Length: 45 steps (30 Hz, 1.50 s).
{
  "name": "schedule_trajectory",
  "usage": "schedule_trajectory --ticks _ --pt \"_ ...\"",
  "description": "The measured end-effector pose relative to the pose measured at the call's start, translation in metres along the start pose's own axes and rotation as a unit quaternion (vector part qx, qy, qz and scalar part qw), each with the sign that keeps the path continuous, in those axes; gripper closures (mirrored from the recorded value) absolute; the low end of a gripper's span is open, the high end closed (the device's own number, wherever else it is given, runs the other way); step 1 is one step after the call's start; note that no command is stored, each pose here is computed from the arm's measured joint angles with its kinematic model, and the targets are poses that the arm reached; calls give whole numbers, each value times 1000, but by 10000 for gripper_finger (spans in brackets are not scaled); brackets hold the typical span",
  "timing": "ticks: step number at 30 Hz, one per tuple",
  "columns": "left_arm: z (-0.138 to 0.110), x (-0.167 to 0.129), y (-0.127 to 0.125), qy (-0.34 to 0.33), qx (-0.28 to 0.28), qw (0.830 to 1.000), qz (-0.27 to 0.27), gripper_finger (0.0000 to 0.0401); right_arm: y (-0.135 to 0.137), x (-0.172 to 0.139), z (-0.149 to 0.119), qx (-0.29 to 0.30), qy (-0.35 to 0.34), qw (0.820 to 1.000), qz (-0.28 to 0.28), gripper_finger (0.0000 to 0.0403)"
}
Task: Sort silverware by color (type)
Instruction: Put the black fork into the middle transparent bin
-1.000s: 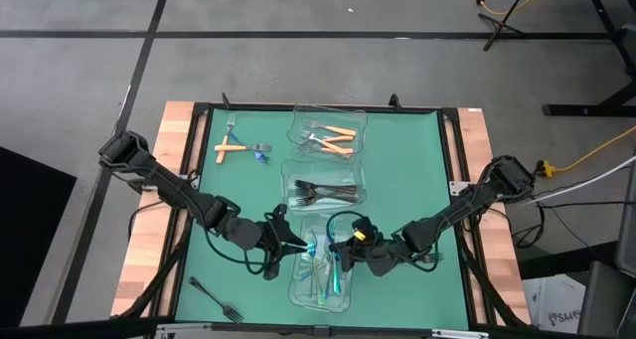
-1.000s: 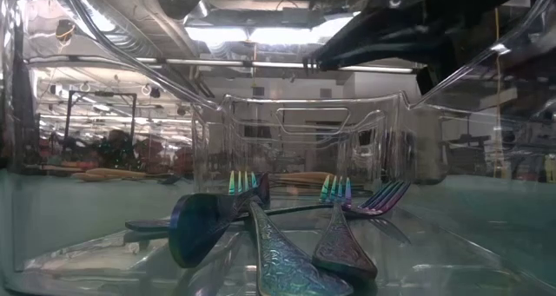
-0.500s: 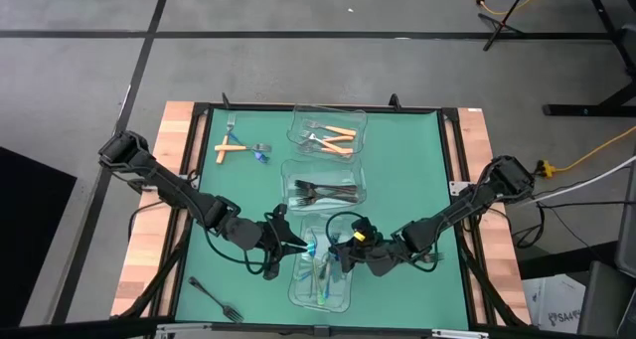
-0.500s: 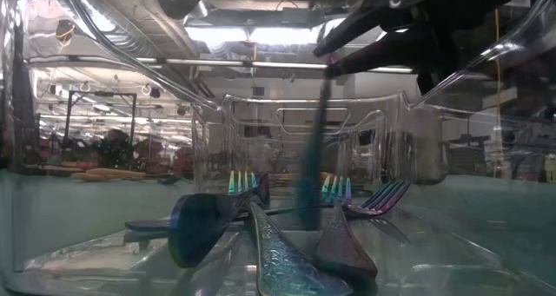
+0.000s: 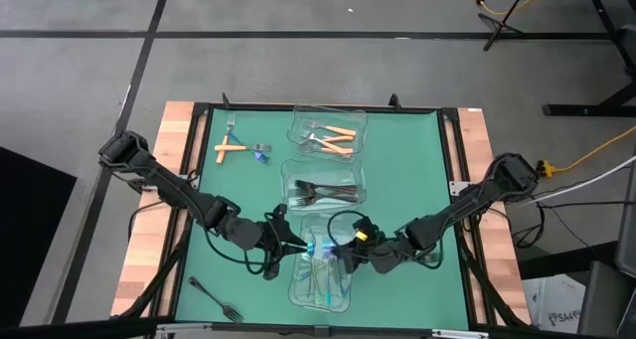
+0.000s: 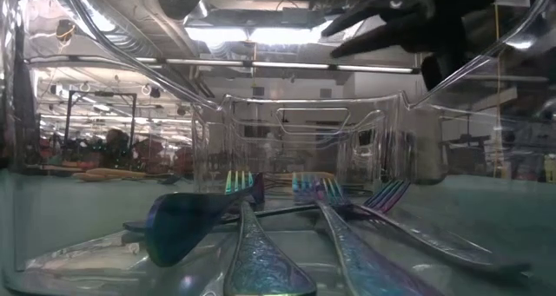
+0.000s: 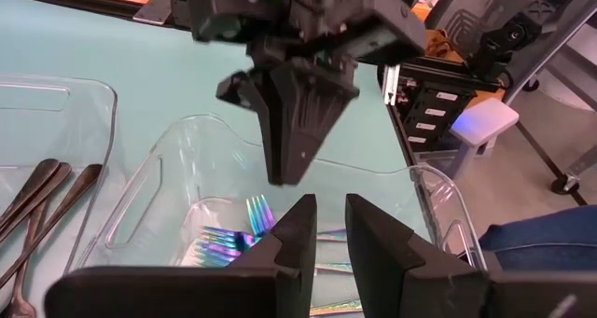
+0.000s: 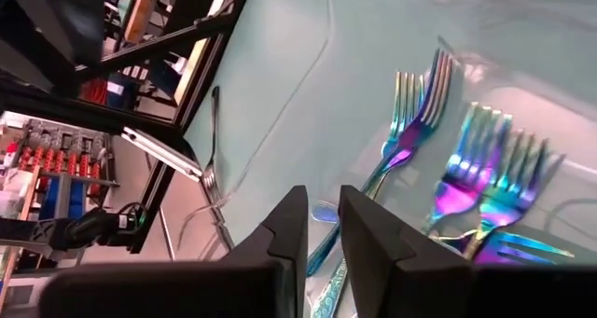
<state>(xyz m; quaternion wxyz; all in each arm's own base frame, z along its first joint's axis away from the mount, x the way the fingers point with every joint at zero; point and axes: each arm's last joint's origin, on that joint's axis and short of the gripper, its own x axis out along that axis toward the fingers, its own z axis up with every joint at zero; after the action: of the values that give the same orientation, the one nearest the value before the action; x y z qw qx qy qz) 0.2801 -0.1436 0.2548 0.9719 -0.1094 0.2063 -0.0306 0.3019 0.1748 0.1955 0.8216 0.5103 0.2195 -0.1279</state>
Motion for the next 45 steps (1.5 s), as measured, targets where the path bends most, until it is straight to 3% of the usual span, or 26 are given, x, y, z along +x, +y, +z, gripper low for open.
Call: schedule_trajectory --ticks 10,23,28,33,41,45 --pt "0 0 0 -1 0 1000 1 346 7 -30 15 -13 28 999 -20 349" --pt "1 0 2 -5 0 1000 13 346 0 -67 25 -43 168 982 -73 349" --pt "1 0 2 -5 0 1000 13 346 -8 -76 15 -15 221 967 -125 349" --pt "1 0 2 -5 0 1000 14 346 -18 -94 -7 55 244 945 -211 349" --pt "1 0 2 -5 0 1000 14 346 -39 -129 -35 174 164 905 -352 349" --pt "1 0 2 -5 0 1000 14 346 -43 -135 -40 165 163 898 -375 349"
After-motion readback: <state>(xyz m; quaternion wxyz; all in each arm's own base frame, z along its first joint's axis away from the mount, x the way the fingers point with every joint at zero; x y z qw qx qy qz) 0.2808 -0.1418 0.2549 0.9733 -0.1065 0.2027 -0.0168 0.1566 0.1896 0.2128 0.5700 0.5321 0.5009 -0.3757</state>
